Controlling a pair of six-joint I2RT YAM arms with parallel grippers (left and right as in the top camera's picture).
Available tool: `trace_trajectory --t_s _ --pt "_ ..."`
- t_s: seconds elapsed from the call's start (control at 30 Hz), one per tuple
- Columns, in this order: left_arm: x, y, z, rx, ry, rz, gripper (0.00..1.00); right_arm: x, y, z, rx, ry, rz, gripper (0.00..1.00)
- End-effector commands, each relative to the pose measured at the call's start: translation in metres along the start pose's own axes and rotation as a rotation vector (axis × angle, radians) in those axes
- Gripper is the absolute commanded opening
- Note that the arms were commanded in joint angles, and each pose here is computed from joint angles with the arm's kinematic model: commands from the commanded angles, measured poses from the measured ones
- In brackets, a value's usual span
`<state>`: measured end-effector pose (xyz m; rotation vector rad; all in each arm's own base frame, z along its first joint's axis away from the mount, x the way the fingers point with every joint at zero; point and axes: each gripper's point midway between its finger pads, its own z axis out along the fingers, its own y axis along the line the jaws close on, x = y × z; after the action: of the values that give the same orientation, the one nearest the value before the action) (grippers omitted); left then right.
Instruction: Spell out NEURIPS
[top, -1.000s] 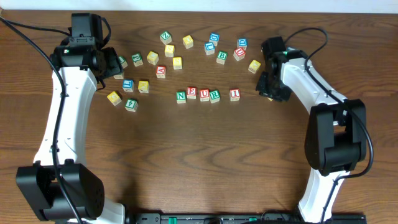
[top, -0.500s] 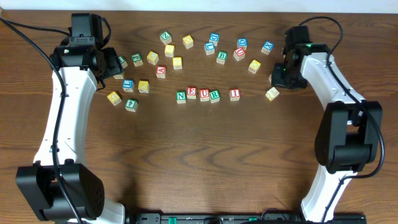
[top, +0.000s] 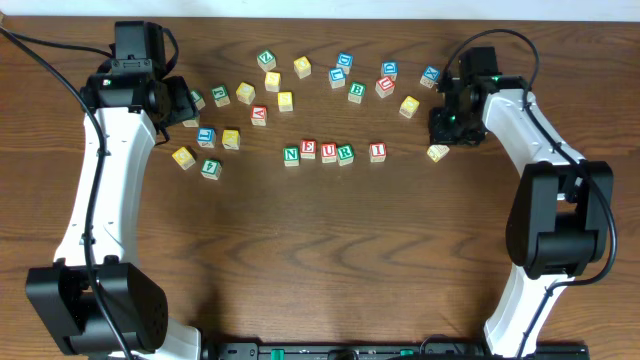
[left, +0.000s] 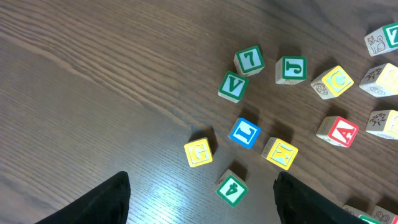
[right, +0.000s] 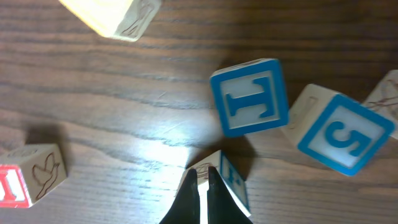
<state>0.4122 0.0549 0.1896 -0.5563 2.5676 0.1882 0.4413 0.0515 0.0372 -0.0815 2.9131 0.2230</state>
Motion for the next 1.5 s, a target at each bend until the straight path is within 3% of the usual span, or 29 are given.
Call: trace_trajectory --t_s 0.0,0.3,1.47 --pt "0.005 0.003 0.006 -0.014 0.018 -0.004 0.73 0.009 0.014 0.008 -0.038 0.036 -0.054 0.01" --pt "0.005 0.003 0.006 -0.014 0.018 -0.004 0.73 0.027 0.009 0.014 0.040 0.093 -0.073 0.01" --pt "0.005 0.003 0.006 -0.014 0.018 -0.004 0.73 0.036 0.031 0.008 0.104 0.118 -0.036 0.01"
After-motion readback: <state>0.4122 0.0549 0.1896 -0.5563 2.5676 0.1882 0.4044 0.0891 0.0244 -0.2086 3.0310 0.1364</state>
